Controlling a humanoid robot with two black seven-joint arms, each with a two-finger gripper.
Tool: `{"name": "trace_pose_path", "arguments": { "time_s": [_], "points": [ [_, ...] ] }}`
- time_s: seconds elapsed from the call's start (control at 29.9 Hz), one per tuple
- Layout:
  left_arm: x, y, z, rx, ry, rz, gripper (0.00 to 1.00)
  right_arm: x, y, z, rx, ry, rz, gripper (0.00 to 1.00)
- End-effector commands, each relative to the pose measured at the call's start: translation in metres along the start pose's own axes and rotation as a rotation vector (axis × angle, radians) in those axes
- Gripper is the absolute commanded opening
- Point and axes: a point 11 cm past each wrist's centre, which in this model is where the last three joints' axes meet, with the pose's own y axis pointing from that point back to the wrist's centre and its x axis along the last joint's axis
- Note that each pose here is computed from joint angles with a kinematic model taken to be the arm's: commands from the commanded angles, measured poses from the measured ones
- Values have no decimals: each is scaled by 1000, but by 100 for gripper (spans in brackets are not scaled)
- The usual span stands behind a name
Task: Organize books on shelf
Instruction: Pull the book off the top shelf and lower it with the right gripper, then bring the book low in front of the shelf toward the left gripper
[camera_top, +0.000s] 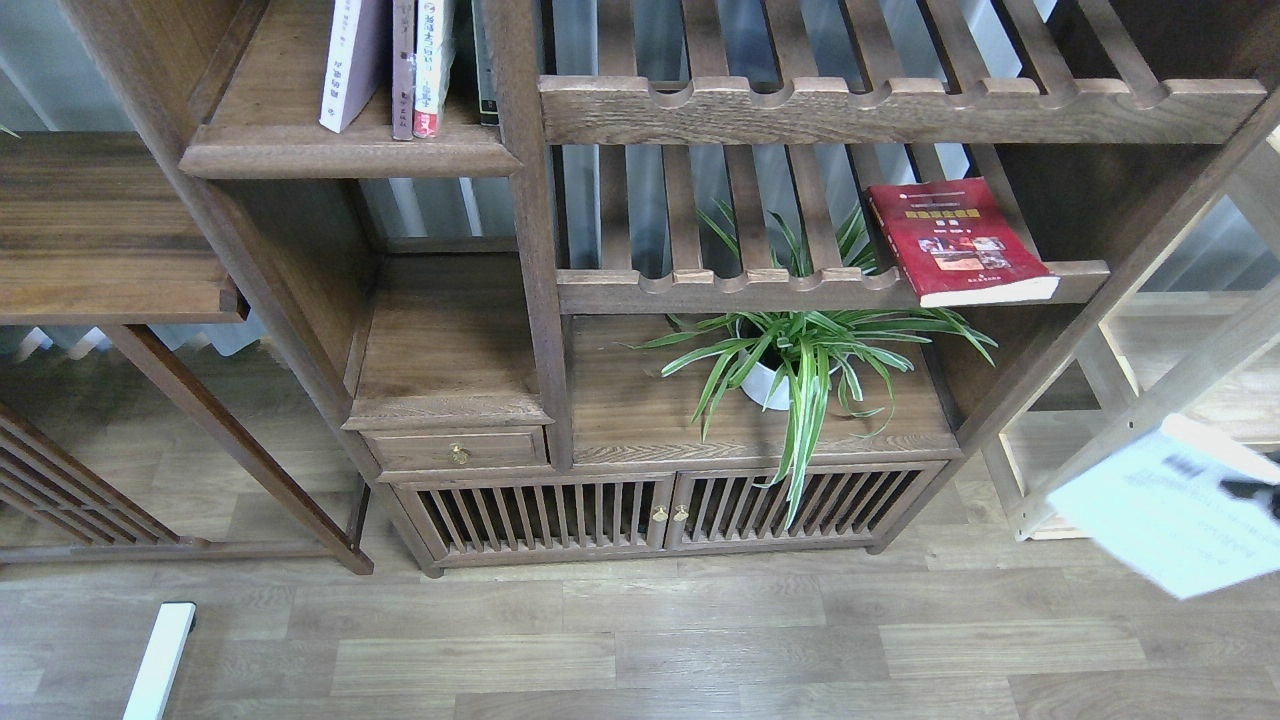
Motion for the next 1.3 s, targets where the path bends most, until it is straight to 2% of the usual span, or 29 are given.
{"name": "trace_pose_path", "arguments": {
  "time_s": [0.0,0.2,0.64,1.07,1.27],
  "points": [
    [1,-1,3,-6,-1,0,94,-20,-37,-1,-11,38,-93,8],
    [4,-4,14,-32,-19,-7,95,-49,-94,-16,22,135,-163,8],
    [19,-16,74,-152,-95,-36,97,-98,-206,-65,133,299,-246,8],
    [22,-19,105,-209,-143,-83,98,-115,-233,-91,188,344,-268,8],
    [17,-19,128,-246,-161,-202,98,-125,-243,-102,211,363,-287,8]
  ]
}}
